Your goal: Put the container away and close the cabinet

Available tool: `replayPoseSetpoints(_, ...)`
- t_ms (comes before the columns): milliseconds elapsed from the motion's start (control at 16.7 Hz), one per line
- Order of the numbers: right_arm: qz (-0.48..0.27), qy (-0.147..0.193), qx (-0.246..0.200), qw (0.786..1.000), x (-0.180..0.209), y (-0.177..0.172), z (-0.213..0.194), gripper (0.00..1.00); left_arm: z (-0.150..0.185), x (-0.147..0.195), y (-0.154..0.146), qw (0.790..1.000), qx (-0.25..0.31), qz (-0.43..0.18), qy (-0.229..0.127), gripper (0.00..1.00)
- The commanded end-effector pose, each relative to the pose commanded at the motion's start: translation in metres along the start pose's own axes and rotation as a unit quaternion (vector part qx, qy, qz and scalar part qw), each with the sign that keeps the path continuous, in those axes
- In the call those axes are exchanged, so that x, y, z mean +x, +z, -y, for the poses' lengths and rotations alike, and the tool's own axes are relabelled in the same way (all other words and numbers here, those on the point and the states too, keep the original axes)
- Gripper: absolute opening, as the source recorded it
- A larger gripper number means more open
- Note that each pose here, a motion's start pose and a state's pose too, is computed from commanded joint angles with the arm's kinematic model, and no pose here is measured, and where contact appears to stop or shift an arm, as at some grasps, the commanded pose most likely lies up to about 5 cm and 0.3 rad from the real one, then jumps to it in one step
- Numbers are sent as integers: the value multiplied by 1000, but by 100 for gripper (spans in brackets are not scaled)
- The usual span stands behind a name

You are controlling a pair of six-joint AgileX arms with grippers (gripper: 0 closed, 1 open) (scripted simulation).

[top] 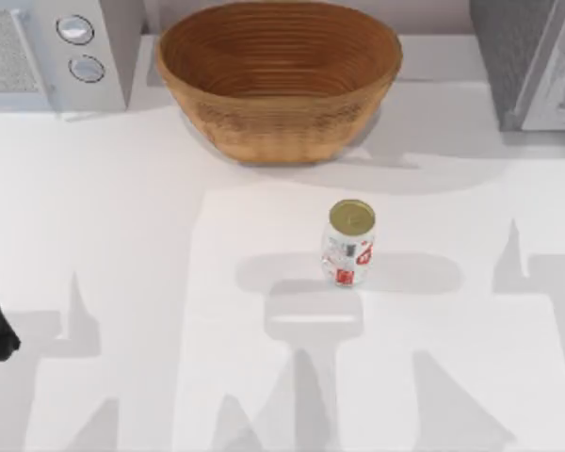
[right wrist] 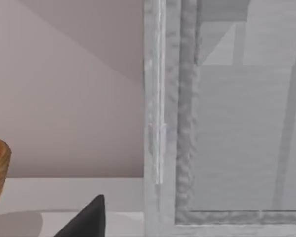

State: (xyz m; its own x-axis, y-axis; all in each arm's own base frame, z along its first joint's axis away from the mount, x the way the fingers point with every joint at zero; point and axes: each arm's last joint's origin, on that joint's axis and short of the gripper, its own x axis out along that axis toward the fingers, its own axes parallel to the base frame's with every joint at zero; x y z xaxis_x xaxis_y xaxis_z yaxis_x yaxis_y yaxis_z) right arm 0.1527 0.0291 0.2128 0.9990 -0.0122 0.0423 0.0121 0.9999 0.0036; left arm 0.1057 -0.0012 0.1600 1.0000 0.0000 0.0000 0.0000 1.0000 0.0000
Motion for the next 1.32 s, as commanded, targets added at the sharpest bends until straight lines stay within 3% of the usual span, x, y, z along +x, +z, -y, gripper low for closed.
replayPoseSetpoints(300, 1, -4, 4, 1000, 54, -1, -56, 100, 0, 0, 0, 1000, 0, 0, 0, 100)
replayPoseSetpoints(600, -2, -4, 8, 1000, 83, -49, -139, 100, 0, 0, 0, 1000, 0, 0, 0, 100)
replayPoseSetpoints(960, -12, -1, 5, 1000, 61, -141, -216, 100, 0, 0, 0, 1000, 0, 0, 0, 100)
replayPoseSetpoints(1320, -18, 1, -1, 1000, 27, -201, -239, 100, 0, 0, 0, 1000, 0, 0, 0, 100)
